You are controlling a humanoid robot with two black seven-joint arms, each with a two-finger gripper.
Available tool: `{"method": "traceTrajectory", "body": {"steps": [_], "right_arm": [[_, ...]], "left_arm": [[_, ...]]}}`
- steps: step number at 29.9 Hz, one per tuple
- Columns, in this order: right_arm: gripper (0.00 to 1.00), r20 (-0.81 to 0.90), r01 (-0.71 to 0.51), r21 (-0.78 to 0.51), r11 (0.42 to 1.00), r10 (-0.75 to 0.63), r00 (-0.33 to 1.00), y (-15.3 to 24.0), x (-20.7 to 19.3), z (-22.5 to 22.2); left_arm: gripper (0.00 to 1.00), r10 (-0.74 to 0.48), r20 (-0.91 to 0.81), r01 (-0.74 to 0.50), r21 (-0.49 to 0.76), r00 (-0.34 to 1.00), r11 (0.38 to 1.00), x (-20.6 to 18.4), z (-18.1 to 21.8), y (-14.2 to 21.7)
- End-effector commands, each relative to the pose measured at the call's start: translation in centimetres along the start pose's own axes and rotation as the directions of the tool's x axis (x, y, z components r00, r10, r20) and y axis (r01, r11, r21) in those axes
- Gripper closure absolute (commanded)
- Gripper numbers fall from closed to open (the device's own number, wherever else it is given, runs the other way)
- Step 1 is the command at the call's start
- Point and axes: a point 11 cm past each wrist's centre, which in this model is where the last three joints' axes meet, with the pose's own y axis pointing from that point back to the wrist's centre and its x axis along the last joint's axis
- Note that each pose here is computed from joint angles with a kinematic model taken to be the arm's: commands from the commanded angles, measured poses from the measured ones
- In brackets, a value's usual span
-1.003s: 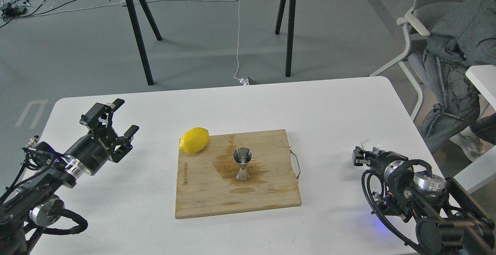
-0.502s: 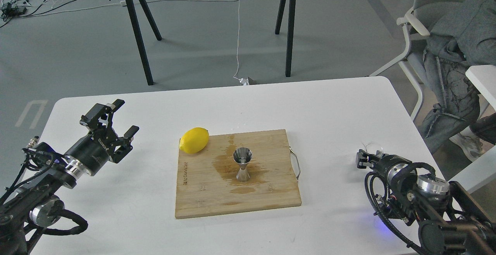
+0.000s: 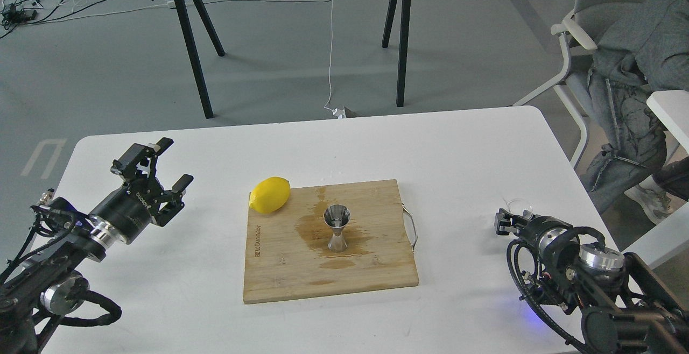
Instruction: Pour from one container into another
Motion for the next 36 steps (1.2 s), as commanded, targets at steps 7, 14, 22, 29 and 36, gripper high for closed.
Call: {"method": "traceTrajectory", "body": {"steps": [7,14,22,29,36], "right_arm": [[0.40,0.002,-0.003,-0.003,1.000,0.003,1.000,0.0,0.1,0.2],[0.33,0.000,0.000,-0.004,1.000,0.000,1.000,0.0,0.0,0.2],[0.06,0.001,0.003,-0.006,1.000,-0.003,1.000,0.0,-0.1,0.3],[0.05,-0.008,0.016,-0.007,1.000,-0.016,1.000,-0.1,-0.8,0.3],[0.05,-0.015,0.050,-0.010,0.999,-0.050,0.999,0.2,-2.3,0.3]], "left_arm": [[0.01,-0.001,0.001,0.001,-0.001,1.000,1.000,0.0,0.1,-0.1],[0.01,0.000,0.000,0.000,0.000,1.000,1.000,0.0,0.0,0.0],[0.01,-0.001,-0.001,0.001,-0.001,1.000,1.000,-0.1,0.0,0.0],[0.01,-0.001,-0.001,0.001,-0.001,1.000,1.000,-0.1,0.0,0.0],[0.01,-0.002,-0.002,0.002,-0.001,1.000,1.000,-0.1,0.0,-0.1]]}}
